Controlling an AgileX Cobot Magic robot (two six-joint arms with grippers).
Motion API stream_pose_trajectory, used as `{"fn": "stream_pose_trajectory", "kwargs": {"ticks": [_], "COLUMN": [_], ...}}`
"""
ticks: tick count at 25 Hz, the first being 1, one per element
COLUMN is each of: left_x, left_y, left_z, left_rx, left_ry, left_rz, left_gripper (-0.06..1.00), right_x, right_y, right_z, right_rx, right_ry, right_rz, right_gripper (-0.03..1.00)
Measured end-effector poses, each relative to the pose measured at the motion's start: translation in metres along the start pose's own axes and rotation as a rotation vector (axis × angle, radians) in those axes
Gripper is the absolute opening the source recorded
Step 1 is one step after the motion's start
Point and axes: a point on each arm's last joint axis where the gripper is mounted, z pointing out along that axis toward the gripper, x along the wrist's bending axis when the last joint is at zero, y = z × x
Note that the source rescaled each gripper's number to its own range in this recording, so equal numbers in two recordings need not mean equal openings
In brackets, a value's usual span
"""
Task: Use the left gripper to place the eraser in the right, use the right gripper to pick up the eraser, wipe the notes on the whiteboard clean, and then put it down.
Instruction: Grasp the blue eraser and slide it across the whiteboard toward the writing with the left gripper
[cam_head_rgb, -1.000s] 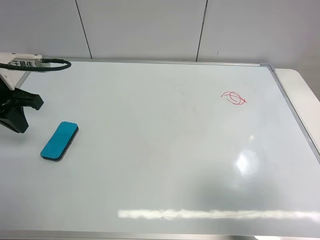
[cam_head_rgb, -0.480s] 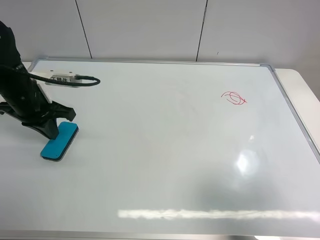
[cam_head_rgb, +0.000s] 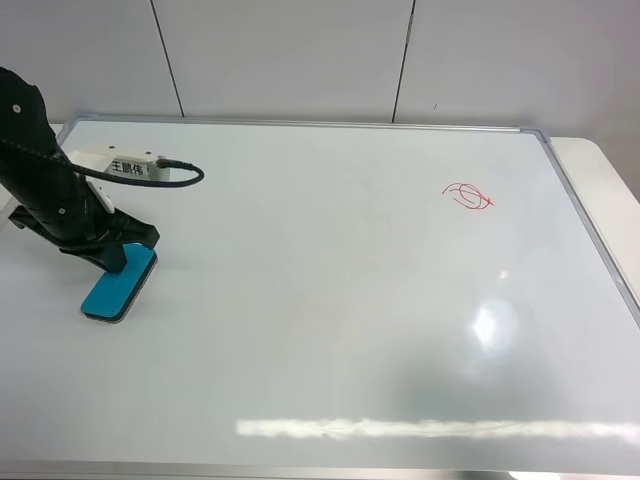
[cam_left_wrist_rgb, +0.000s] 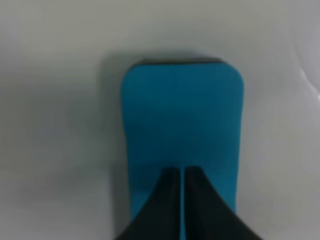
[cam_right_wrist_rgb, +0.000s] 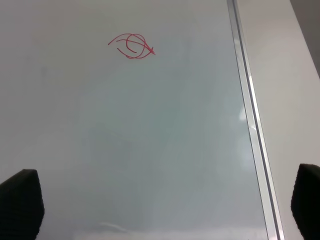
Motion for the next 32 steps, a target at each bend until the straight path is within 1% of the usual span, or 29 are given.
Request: {"fn": "stream_pose_trajectory", "kwargs": {"ticks": [9,13,15,20,22,27,32], "left_x": [0.001,-0.009,-0.022,-0.061,-0.079,-0.119,-0.168], "left_y": [-0.001,0.001,0.002,0.004,0.003,-0.006,-0.02], "left_z": [0.019,0.022,0.023,0.025,0.026,0.034,0.042], "left_rx": [0.052,0.053,0.027,-0.021,-0.02,0.0,0.009], "left_ry": [0.005,-0.009,-0.05,-0.192,-0.244,-0.33,-0.395], "left_rz": [0.003,0.016,-0.012,-0.164,-0.219,-0.306,-0.362], "left_gripper": [0.0,0.0,0.0,0.0,0.0,0.0,0.0], "right_x": [0.0,0.0,0.0,0.0,0.0,0.0,0.0], "right_y": [0.0,0.0,0.0,0.0,0.0,0.0,0.0], "right_z": [0.0,0.0,0.0,0.0,0.0,0.0,0.0], "right_rx": [0.0,0.0,0.0,0.0,0.0,0.0,0.0], "right_ry": [0.0,0.0,0.0,0.0,0.0,0.0,0.0], "right_rz": [0.0,0.0,0.0,0.0,0.0,0.0,0.0], "right_gripper": [1.0,1.0,1.0,1.0,1.0,1.0,1.0]}}
